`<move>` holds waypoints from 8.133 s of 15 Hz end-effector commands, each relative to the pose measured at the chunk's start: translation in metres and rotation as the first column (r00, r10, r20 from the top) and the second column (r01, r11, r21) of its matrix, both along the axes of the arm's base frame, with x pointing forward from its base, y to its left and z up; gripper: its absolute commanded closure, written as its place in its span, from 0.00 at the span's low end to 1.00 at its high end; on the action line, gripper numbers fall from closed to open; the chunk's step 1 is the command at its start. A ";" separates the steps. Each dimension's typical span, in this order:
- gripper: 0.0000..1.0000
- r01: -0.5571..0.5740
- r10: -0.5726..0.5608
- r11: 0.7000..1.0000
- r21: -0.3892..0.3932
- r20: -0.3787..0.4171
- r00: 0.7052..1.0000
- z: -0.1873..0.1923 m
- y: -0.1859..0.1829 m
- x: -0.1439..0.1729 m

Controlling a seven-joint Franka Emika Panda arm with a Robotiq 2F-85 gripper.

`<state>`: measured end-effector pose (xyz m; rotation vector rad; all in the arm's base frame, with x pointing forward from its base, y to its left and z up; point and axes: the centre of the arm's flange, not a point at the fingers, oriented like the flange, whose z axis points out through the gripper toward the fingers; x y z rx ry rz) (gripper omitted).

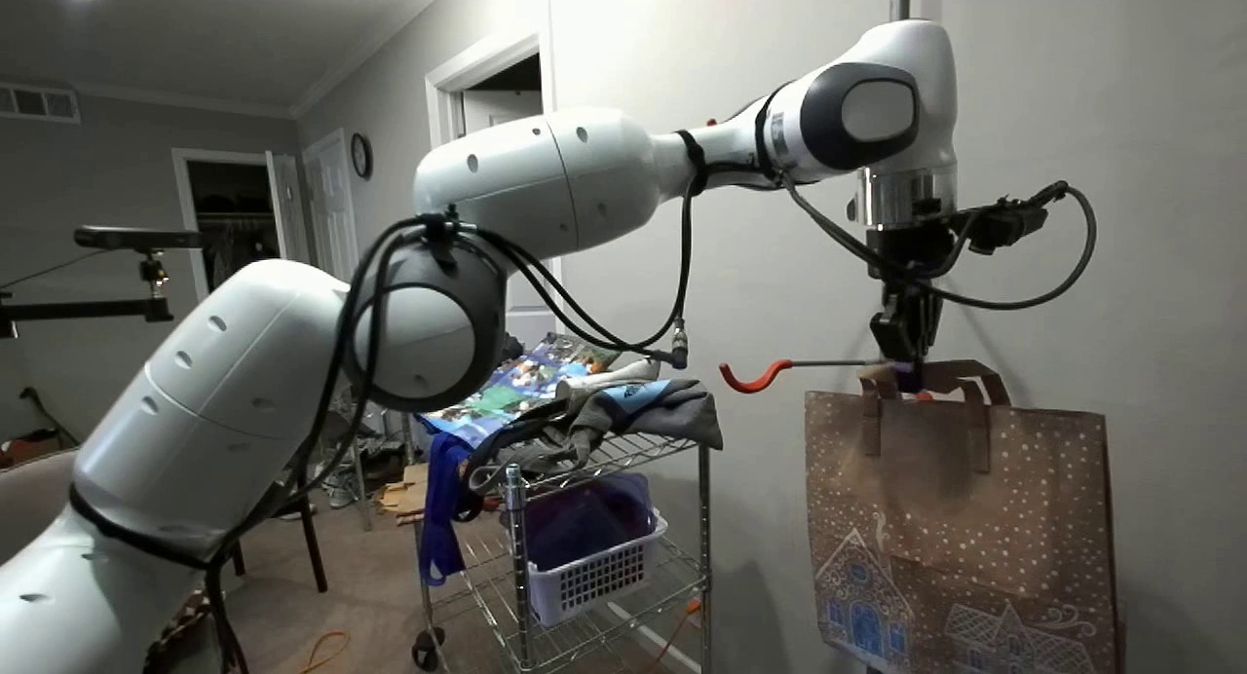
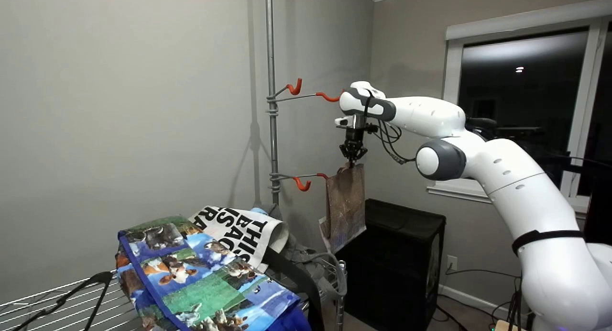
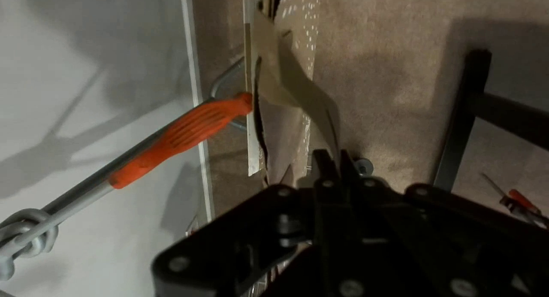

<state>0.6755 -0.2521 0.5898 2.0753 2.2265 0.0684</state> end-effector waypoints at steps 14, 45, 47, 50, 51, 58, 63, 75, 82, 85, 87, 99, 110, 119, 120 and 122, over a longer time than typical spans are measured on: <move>0.96 -0.243 0.251 0.968 -0.068 0.196 0.948 -0.021 -0.029 0.012; 0.95 -0.262 0.233 0.964 0.053 0.312 0.921 -0.050 -0.042 0.003; 0.96 -0.279 0.244 0.957 0.082 0.295 0.924 -0.054 -0.039 0.002; 0.96 -0.291 0.256 0.953 0.087 0.289 0.922 -0.056 -0.036 0.000; 0.95 -0.293 0.257 0.952 0.086 0.290 0.922 -0.055 -0.036 -0.001; 0.96 -0.279 0.235 0.956 0.084 0.345 0.909 -0.029 -0.043 -0.005; 0.96 -0.321 0.250 0.931 0.174 0.337 0.908 -0.017 -0.035 -0.009; 0.96 -0.322 0.282 0.909 0.265 0.179 0.943 -0.029 -0.042 -0.025; 0.96 -0.254 0.215 0.941 0.222 0.186 0.959 -0.027 -0.030 -0.041; 0.96 -0.186 0.146 0.967 0.172 0.225 0.964 -0.010 -0.010 -0.063; 0.96 -0.092 0.049 0.985 0.145 0.273 0.961 0.008 0.005 -0.075; 0.96 0.216 -0.219 0.973 -0.080 -0.033 0.975 -0.009 0.135 -0.114; 0.96 0.218 -0.187 0.970 0.104 -0.248 0.951 -0.007 0.192 -0.111; 0.96 0.358 -0.369 0.817 0.452 -0.066 0.927 -0.004 0.184 -0.065; 0.96 0.365 -0.383 0.808 0.462 -0.059 0.922 -0.006 0.183 -0.060; 0.96 0.377 -0.392 0.802 0.464 -0.069 0.917 -0.013 0.182 -0.051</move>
